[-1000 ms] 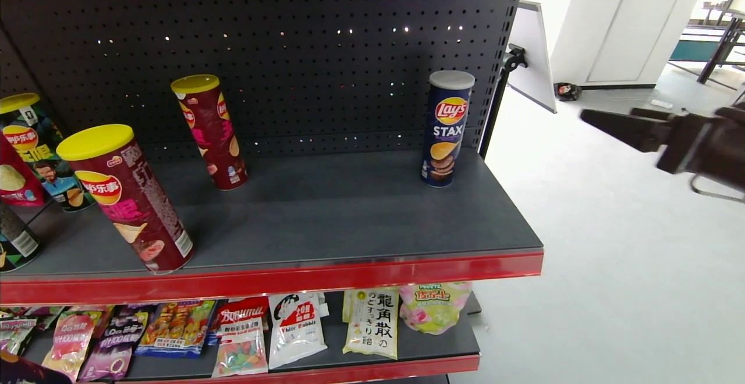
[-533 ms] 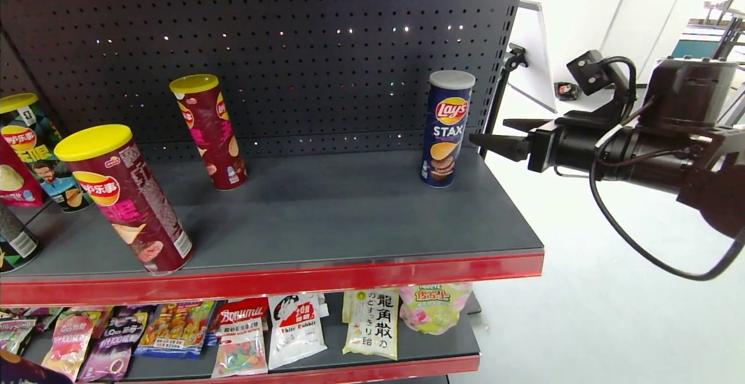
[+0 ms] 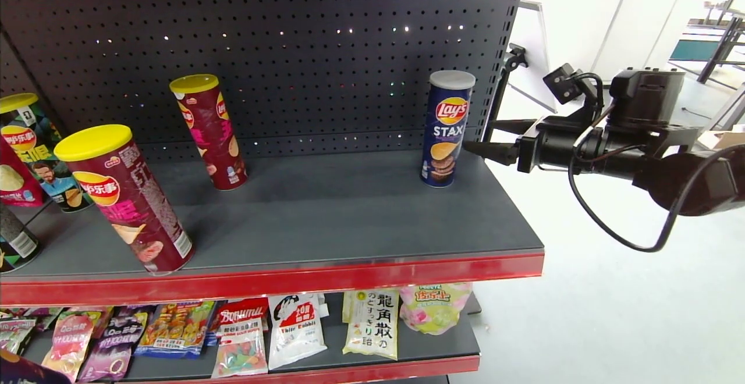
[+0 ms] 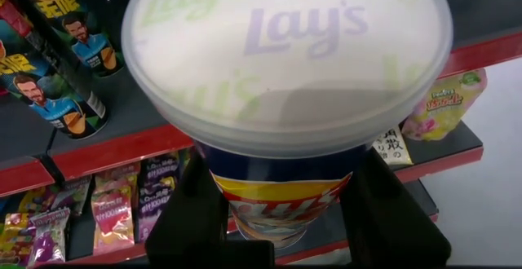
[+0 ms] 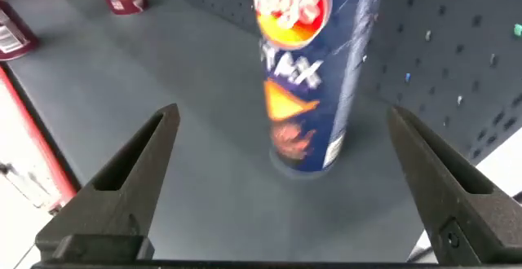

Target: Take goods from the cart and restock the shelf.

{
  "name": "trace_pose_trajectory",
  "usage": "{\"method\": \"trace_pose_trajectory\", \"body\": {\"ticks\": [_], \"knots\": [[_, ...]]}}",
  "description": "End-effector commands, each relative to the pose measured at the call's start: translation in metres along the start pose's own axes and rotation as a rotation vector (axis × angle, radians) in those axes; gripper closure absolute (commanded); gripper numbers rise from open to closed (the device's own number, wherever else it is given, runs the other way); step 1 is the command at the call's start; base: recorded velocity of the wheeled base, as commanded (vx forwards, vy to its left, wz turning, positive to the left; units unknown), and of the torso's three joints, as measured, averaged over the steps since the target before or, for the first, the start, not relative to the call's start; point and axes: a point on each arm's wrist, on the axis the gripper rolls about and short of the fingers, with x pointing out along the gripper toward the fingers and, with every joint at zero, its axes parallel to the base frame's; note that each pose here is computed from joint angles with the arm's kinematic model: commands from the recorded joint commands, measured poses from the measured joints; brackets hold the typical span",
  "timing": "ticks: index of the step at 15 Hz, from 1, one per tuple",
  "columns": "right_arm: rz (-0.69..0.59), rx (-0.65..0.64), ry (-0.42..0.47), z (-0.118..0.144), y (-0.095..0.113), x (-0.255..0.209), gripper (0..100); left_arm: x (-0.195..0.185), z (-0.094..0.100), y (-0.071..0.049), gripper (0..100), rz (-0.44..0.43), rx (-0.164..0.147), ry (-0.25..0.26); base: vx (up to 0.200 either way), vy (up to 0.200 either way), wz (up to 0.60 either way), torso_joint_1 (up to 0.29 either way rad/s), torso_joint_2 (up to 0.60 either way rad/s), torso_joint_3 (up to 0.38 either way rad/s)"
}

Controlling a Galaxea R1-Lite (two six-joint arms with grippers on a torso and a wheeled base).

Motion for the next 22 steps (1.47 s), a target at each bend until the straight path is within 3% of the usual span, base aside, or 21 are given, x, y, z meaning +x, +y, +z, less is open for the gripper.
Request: {"method": "trace_pose_trajectory", "body": {"ticks": [1, 5, 15, 22], "knots": [[-0.004, 0.002, 0.002, -0.007, -0.016, 0.015, 0, 0.001, 0.000, 0.000, 100, 0.000, 0.001, 0.004, 0.000, 0.000, 0.00, 0.000, 0.00, 0.000], [0.040, -0.010, -0.018, -0.006, -0.024, 0.026, 0, 0.004, 0.001, 0.000, 100, -0.003, 0.019, 0.018, 0.000, 0.000, 0.00, 0.000, 0.00, 0.000], [0.067, -0.008, -0.024, -0.015, -0.040, 0.042, 0, 0.007, 0.002, 0.000, 100, -0.005, 0.021, 0.032, 0.000, 0.000, 0.00, 0.000, 0.00, 0.000], [0.084, -0.008, -0.023, -0.019, -0.039, 0.051, 0, 0.006, 0.001, 0.000, 100, -0.005, 0.030, 0.030, 0.000, 0.000, 0.00, 0.000, 0.00, 0.000]]}}
